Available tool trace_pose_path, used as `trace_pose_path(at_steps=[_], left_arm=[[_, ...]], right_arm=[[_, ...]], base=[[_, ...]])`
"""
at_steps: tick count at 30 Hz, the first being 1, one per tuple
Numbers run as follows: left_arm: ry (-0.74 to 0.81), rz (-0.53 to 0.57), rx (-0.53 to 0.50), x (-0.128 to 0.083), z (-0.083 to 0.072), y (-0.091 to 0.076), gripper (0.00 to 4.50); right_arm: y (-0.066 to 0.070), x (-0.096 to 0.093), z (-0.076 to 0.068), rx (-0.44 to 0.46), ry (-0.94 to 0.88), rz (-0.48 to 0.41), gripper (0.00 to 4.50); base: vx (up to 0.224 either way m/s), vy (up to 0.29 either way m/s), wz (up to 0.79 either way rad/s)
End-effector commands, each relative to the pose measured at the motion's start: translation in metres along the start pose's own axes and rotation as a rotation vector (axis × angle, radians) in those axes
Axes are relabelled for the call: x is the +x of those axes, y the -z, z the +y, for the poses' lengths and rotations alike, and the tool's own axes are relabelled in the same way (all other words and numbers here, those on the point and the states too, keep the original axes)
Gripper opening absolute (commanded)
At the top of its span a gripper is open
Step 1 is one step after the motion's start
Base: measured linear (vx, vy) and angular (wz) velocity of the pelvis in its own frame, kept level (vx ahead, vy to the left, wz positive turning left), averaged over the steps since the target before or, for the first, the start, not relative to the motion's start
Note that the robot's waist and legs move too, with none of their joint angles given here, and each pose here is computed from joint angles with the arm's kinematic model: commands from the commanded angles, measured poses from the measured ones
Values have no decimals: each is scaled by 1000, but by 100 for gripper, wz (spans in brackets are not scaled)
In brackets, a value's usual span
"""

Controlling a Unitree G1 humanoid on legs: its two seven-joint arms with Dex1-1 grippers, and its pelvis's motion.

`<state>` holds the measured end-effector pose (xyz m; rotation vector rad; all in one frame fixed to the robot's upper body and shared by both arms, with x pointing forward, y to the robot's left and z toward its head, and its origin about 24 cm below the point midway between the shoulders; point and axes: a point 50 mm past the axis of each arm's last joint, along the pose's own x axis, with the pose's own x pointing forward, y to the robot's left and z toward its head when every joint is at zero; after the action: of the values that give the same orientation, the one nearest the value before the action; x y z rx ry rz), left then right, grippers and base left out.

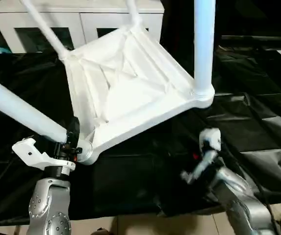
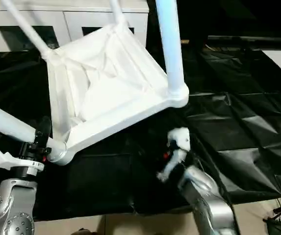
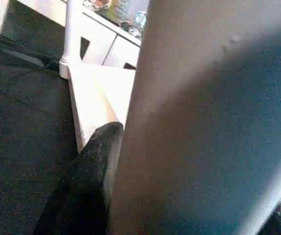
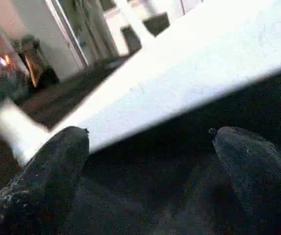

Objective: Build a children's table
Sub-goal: Flip table

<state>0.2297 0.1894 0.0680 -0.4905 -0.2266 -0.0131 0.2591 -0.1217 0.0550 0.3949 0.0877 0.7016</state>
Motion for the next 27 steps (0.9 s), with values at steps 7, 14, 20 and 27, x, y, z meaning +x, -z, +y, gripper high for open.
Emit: trace_pose_path(at_steps=[7,14,20,27], left_arm=[[47,-34,-117,4,-15,1,216],[58,-32,-118,4,-16,2,216],[70,-30,-118,4,-17,2,216],[81,-29,-119,0,-18,2,216]], right_arm=[[7,27,-10,278,109,-57,450],[2,50,1,361,61,-126,450],[0,62,-2,374,125,-136,450],[1,82,-5,388,214,-116,450]], base=[[0,0,0],[0,0,0],[0,0,0],[0,0,0]])
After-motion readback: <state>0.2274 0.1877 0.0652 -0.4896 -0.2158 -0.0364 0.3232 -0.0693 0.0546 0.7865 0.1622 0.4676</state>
